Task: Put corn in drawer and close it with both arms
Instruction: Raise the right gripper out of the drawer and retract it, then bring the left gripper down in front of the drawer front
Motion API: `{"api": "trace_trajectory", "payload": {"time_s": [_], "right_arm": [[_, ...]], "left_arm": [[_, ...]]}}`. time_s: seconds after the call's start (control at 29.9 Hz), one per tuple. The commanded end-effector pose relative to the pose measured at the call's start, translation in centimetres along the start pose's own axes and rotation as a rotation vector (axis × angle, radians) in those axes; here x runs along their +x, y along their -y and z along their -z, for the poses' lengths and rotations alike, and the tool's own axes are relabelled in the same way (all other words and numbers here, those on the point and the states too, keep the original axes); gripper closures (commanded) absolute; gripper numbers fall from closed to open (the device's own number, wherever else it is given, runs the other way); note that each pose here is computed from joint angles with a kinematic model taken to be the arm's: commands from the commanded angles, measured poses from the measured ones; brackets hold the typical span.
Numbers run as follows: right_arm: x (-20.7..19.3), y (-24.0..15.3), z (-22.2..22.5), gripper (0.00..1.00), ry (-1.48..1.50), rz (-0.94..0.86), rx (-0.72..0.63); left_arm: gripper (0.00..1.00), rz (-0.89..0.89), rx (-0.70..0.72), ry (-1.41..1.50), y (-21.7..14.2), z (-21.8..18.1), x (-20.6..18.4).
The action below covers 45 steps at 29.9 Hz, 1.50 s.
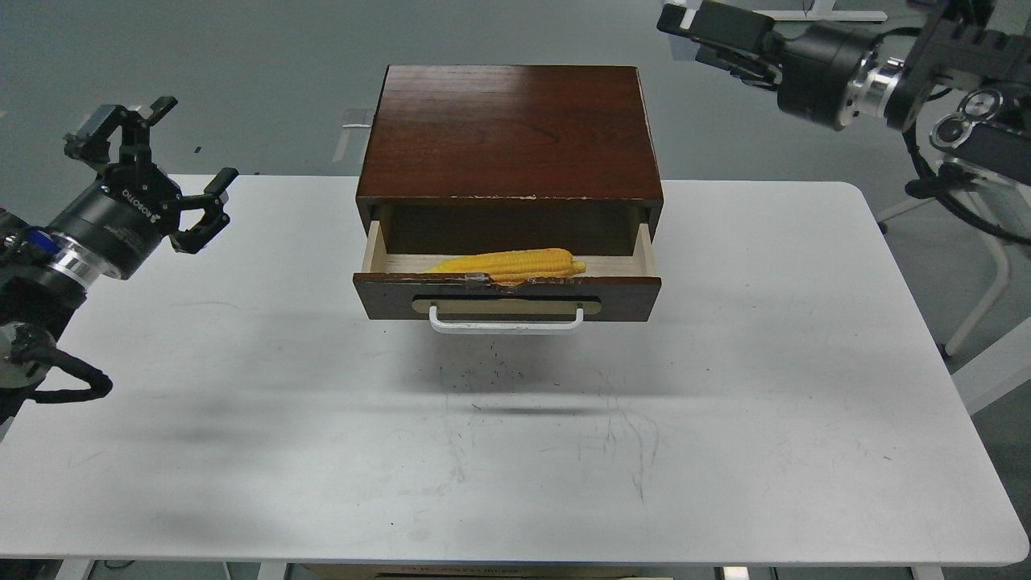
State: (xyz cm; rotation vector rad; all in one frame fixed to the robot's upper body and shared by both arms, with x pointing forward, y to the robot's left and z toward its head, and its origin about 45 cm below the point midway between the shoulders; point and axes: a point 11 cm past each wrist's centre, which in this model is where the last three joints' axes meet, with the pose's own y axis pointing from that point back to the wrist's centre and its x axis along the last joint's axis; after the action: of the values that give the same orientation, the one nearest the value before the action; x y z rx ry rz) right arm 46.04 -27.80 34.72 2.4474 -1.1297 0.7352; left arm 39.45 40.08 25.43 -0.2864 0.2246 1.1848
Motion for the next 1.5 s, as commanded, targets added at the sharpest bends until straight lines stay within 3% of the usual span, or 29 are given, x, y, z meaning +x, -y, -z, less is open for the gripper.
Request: {"api": "trace_trajectory", "payload": {"time_s": [0.0,0.23,0.57,0.77,0.9,0.94,1.04,1.17,1.24,1.3,1.37,1.47], "right_arm": [[-1.1,-2.2,-4.6,0.04,0.293,-0.155,-0.011],[-5.1,-4.5,-10.8,0.04,0.676,-0.336,-0.046],[-9.0,-4.8,-14.3,0.03,0.833,-0.391,-0.103],[-9.4,-4.7,-14.4,0.03,0.838,-0.383,-0.107],[-9.3,-4.8,-14.4,0.03,0.835,-0.383,-0.106],[-9.3,-4.8,-14.4,0.03,0.835,-0.383,-0.106],[-9.1,-5.0,-14.5,0.03,0.831,-0.386,-0.109],[-9.1,-5.2,-14.7,0.03,0.827,-0.385,-0.117],[-9.2,-5.3,-14.8,0.03,0.825,-0.384,-0.121],[-9.6,-5.5,-15.1,0.03,0.829,-0.383,-0.131],[-9.6,-5.6,-15.1,0.03,0.829,-0.382,-0.132],[-9.8,-5.6,-15.2,0.03,0.829,-0.38,-0.136]], "left_arm": [[0.01,0.004,0.001,-0.006,0.1,0.3,-0.2],[0.01,0.009,0.009,-0.017,0.2,0.9,-0.5],[0.01,0.009,-0.032,-0.006,0.2,0.2,-0.4],[0.01,0.082,-0.092,0.139,2.6,-5.3,-1.4],[0.01,0.263,-0.134,0.373,5.7,-10.7,-6.2],[0.01,0.264,-0.134,0.374,5.7,-10.7,-6.2],[0.04,0.477,-0.138,0.566,6.9,-12.0,-12.5],[0.07,0.673,-0.129,0.74,6.4,-11.1,-17.8],[0.14,0.781,-0.128,0.85,5.7,-10.2,-20.6],[0.38,0.903,-0.135,0.959,4.9,-8.6,-23.7],[0.55,0.957,-0.133,1.002,4.6,-7.4,-24.9],[1.0,1.036,-0.118,1.081,4.0,-4.9,-26.2]]}}
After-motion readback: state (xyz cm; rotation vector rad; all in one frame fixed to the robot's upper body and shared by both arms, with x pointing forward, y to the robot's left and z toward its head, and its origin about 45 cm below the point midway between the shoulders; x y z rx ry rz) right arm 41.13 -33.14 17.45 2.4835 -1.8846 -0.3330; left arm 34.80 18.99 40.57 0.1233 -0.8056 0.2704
